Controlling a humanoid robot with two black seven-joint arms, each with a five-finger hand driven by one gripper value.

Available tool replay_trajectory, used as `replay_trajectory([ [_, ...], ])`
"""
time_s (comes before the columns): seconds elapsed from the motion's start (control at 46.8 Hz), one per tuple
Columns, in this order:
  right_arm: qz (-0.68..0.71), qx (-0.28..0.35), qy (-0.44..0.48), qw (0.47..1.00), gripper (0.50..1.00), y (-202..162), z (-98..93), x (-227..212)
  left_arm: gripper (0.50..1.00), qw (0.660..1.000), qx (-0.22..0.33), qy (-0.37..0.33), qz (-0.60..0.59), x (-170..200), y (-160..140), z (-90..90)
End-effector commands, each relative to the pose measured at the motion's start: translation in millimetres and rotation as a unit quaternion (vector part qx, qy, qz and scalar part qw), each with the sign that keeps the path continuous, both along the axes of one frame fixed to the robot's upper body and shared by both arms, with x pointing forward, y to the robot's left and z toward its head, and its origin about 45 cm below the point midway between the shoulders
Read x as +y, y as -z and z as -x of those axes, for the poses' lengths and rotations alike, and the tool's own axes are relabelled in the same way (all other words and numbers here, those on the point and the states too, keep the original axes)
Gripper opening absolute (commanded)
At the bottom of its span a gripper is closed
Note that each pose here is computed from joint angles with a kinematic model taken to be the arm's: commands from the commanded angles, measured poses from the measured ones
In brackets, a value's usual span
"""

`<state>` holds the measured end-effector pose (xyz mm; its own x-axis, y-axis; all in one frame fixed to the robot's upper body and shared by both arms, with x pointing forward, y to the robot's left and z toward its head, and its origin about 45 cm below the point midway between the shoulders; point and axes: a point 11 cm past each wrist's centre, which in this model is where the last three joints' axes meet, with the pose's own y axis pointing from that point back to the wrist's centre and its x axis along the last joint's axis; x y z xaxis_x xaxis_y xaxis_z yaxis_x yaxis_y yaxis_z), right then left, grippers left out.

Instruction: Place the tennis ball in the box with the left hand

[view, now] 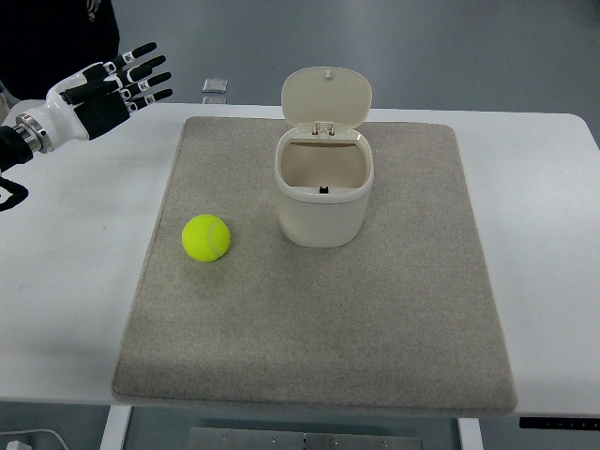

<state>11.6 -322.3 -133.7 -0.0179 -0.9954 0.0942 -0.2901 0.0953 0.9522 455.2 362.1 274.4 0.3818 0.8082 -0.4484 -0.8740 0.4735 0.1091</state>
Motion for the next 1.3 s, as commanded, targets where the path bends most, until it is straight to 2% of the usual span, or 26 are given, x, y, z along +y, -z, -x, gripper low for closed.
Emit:
replay_trajectory([
  [0.0, 0.000, 0.000, 0.000, 1.000, 0.938, 0, 0.0, 0, 0.994, 1.000, 0.000, 0.000, 0.000, -1, 0, 0.0],
  [0.47, 0.000, 0.000, 0.000, 1.000, 0.938, 0, 0.0, 0, 0.994, 1.000, 0.003, -0.004, 0.002, -2, 0, -1.3],
  [0.791, 0.000, -0.001, 0.000, 1.000, 0.938, 0, -0.9, 0, 0.992, 0.999, -0.030, -0.011, 0.005, 5, -8, -1.1],
  [0.94, 0.000, 0.000, 0.000, 1.000, 0.938, 0, 0.0, 0, 0.994, 0.995, -0.041, 0.035, -0.081, -1, -5, 2.8],
  [1.111, 0.000, 0.000, 0.000, 1.000, 0.938, 0, 0.0, 0, 0.994, 0.980, -0.089, 0.070, -0.162, -7, -17, 7.1],
  [1.282, 0.000, 0.000, 0.000, 1.000, 0.938, 0, 0.0, 0, 0.994, 0.951, -0.113, 0.119, -0.264, -14, -8, 14.6],
])
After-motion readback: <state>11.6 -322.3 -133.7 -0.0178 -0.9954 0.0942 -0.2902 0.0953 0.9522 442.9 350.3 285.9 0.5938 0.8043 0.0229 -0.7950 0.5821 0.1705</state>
